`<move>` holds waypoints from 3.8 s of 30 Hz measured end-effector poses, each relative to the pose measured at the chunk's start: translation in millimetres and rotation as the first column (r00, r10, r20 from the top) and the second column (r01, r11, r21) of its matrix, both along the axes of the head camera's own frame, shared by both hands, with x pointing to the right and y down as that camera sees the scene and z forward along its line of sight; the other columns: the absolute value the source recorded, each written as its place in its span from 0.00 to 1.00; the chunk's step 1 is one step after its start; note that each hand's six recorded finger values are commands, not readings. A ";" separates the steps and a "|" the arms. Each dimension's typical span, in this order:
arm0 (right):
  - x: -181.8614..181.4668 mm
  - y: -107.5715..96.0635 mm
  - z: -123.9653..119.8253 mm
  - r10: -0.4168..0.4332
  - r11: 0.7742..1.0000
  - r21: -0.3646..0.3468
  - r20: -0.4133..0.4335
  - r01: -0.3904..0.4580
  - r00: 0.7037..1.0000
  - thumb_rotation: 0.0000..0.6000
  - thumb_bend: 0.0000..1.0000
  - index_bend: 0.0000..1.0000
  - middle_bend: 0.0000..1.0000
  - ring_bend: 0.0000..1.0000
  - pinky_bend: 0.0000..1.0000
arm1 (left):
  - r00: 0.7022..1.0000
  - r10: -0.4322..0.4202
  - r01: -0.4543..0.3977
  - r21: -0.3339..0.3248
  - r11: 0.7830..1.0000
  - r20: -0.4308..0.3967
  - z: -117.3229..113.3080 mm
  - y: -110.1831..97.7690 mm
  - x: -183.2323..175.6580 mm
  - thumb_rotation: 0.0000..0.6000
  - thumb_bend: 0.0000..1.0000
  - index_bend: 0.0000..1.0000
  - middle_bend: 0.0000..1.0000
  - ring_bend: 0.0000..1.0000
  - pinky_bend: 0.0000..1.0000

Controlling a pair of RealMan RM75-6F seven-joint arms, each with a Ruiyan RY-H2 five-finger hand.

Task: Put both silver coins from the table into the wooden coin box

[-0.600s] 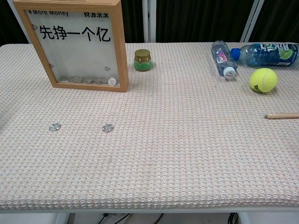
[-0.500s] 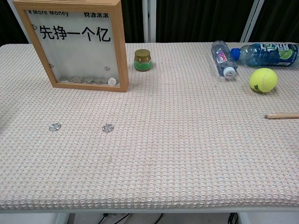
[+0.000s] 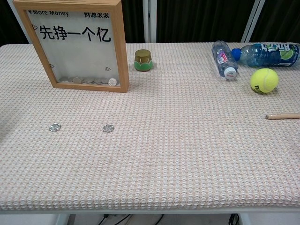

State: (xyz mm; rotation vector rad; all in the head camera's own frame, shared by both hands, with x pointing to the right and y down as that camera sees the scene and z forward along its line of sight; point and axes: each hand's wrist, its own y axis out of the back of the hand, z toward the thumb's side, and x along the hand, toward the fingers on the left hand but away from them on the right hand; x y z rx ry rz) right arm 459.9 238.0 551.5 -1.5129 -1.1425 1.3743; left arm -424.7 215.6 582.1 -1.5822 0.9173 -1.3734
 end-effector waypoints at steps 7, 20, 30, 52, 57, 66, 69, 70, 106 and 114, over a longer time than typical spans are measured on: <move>3.4 -0.4 -1.8 0.011 1.000 0.004 0.001 -0.011 1.000 1.00 0.32 0.00 0.00 0.00 0.00 | 0.997 0.075 -0.076 -0.037 0.996 -0.036 22.7 8.9 22.2 1.00 0.15 0.22 0.18 0.05 0.09; 11.2 0.7 -8.2 0.022 1.000 0.008 -0.010 -0.022 1.000 1.00 0.32 0.00 0.00 0.00 0.00 | 0.975 0.188 -0.204 -0.141 0.969 -0.117 76.6 16.7 75.0 1.00 0.15 0.27 0.19 0.06 0.15; 11.2 -7.5 -13.8 0.028 0.999 0.026 -0.016 -0.028 0.999 1.00 0.32 0.00 0.00 0.00 0.00 | 0.963 0.214 -0.239 -0.149 0.960 -0.162 103.1 16.6 104.8 1.00 0.16 0.30 0.19 0.06 0.14; 18.5 0.2 -15.1 0.044 0.999 0.017 -0.021 -0.044 0.999 1.00 0.32 0.00 0.00 0.00 0.00 | 0.963 0.226 -0.248 -0.158 0.956 -0.146 136.9 7.2 124.6 1.00 0.32 0.36 0.20 0.06 0.11; 18.1 0.9 -17.7 0.041 0.999 0.021 -0.019 -0.040 0.999 1.00 0.32 0.00 0.00 0.00 0.00 | 0.967 0.217 -0.238 -0.164 0.957 -0.136 141.0 6.5 123.5 1.00 0.32 0.39 0.20 0.06 0.11; 20.8 0.5 -14.8 0.052 0.999 0.004 -0.027 -0.052 0.998 1.00 0.32 0.00 0.00 0.00 0.00 | 0.970 0.201 -0.222 -0.159 0.962 -0.139 143.3 2.1 123.8 1.00 0.32 0.39 0.20 0.06 0.12; 22.4 -0.4 -12.2 0.059 0.998 -0.003 -0.033 -0.059 0.998 1.00 0.32 0.00 0.00 0.00 0.00 | 0.970 0.198 -0.219 -0.160 0.962 -0.138 144.5 1.4 123.8 1.00 0.32 0.39 0.20 0.06 0.11; 22.6 -0.7 -11.6 0.060 0.998 -0.004 -0.034 -0.060 0.998 1.00 0.32 0.00 0.00 0.00 0.00 | 0.971 0.197 -0.218 -0.161 0.963 -0.137 145.1 1.3 123.8 1.00 0.32 0.39 0.20 0.06 0.11; 30.5 -0.4 -5.7 0.080 0.997 -0.021 -0.042 -0.081 0.996 1.00 0.33 0.00 0.00 0.00 0.00 | 0.968 0.204 -0.228 -0.172 0.958 -0.144 156.3 -1.4 134.2 1.00 0.32 0.40 0.20 0.06 0.12; 31.1 -0.7 -4.4 0.081 0.996 -0.025 -0.042 -0.082 0.996 1.00 0.33 0.00 0.00 0.00 0.00 | 0.970 0.204 -0.222 -0.141 0.965 -0.134 158.5 -6.7 134.1 1.00 0.32 0.44 0.23 0.06 0.13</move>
